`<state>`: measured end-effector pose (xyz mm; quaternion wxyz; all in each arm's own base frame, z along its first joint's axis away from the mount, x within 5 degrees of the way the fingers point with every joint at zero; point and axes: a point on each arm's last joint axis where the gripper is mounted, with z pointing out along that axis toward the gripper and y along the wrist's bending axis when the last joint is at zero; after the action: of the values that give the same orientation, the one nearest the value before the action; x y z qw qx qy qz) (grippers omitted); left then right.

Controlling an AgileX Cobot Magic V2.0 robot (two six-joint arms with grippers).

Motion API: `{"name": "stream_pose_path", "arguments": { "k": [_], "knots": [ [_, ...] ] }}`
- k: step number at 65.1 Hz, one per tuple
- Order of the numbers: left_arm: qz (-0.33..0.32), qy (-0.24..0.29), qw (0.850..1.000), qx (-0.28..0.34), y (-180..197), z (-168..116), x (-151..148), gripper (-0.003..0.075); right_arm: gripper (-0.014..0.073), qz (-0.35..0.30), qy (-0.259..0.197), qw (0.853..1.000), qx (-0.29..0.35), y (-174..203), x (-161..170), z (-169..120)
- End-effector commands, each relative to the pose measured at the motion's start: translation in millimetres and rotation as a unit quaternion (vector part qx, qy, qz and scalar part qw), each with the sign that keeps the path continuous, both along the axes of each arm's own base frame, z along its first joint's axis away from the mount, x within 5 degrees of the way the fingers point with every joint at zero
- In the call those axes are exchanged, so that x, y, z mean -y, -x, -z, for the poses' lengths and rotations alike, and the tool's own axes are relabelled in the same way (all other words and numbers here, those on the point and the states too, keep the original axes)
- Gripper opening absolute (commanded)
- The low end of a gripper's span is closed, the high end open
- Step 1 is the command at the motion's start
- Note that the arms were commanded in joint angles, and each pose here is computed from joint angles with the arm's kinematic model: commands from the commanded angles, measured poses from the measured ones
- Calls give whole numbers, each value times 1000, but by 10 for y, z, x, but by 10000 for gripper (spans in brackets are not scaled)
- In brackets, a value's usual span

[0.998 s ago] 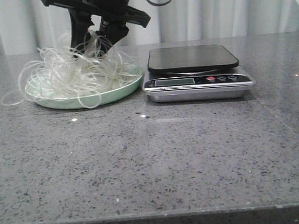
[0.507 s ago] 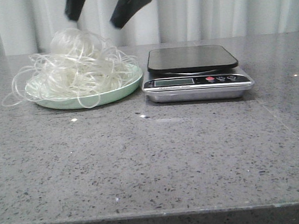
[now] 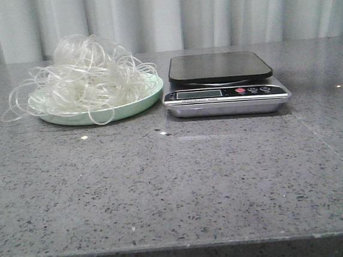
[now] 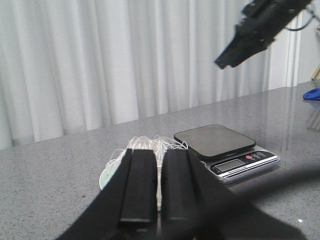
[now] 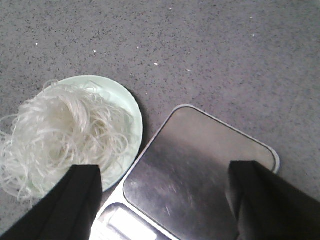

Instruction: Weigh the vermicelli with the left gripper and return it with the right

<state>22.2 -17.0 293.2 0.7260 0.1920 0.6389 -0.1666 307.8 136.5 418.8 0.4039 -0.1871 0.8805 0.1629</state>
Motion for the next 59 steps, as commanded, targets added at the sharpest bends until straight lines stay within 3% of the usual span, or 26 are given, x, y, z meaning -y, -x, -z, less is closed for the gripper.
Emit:
{"name": "stream_pose_path", "arguments": {
  "k": [1, 21, 41, 59],
  "knots": [
    [-7, 29, 999, 43, 39, -146, -33, 146, 609, 10, -17, 996, 88, 388, 204, -205],
    [-7, 29, 999, 44, 39, -149, -33, 146, 609, 39, -63, 977, 200, 1415, 638, -16],
    [-7, 29, 999, 43, 39, -147, -33, 146, 609, 47, -88, 958, 271, 2272, 980, 461],
    [-7, 29, 999, 43, 39, -146, -33, 146, 609, 64, -133, 917, 372, 2733, 1182, 920]
  ]
}}
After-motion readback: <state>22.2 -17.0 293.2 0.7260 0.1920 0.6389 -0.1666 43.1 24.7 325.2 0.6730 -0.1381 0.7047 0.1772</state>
